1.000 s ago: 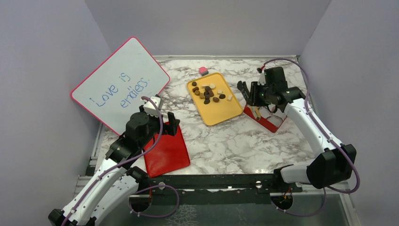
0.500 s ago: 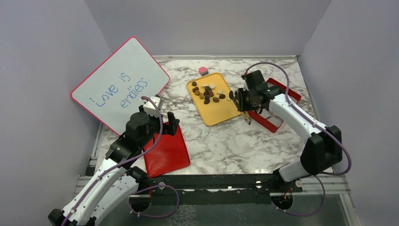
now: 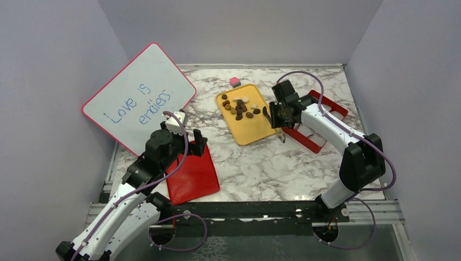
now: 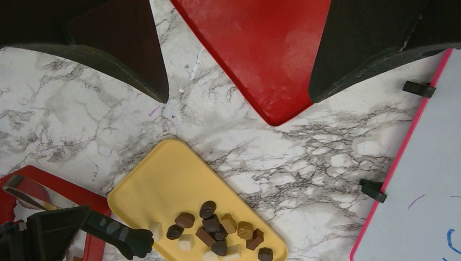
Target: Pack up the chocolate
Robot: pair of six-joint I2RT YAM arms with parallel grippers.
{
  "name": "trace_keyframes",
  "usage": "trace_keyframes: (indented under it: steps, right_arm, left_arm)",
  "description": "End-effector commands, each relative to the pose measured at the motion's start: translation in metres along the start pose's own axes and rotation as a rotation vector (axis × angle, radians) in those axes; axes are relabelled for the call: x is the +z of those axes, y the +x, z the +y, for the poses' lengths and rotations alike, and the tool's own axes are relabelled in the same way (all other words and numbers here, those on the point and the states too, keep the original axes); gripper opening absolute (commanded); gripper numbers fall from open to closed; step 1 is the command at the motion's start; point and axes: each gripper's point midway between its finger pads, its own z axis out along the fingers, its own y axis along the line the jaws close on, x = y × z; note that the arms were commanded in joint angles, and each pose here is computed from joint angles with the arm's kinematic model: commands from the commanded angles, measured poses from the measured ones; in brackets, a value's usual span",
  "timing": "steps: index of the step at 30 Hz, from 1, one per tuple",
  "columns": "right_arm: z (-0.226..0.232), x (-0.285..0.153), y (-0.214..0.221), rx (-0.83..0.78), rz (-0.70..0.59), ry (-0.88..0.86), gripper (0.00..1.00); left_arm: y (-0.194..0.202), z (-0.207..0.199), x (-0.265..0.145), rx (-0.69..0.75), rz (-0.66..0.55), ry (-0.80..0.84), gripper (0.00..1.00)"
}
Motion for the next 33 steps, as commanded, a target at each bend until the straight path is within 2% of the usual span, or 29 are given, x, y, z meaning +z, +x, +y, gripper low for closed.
trace_keyframes:
  steps: [1,18,28,33]
  right_arm:
    - [0.000,0.005,-0.006,-0.008,0.003,0.045,0.40]
    - [0.007,0.023,-0.010,-0.067,0.047,0.153,0.39]
    - [0.013,0.031,-0.005,-0.093,0.075,0.166,0.32]
    - [0.011,0.032,-0.007,-0.094,0.069,0.179,0.34]
  left_arm:
    - [0.000,0.002,0.000,0.007,-0.003,-0.012,0.99]
    - [0.000,0.003,0.000,0.007,-0.003,-0.015,0.99]
    - [0.000,0.004,0.000,0.007,-0.005,-0.019,0.99]
    - [0.000,0.004,0.001,0.008,-0.002,-0.022,0.99]
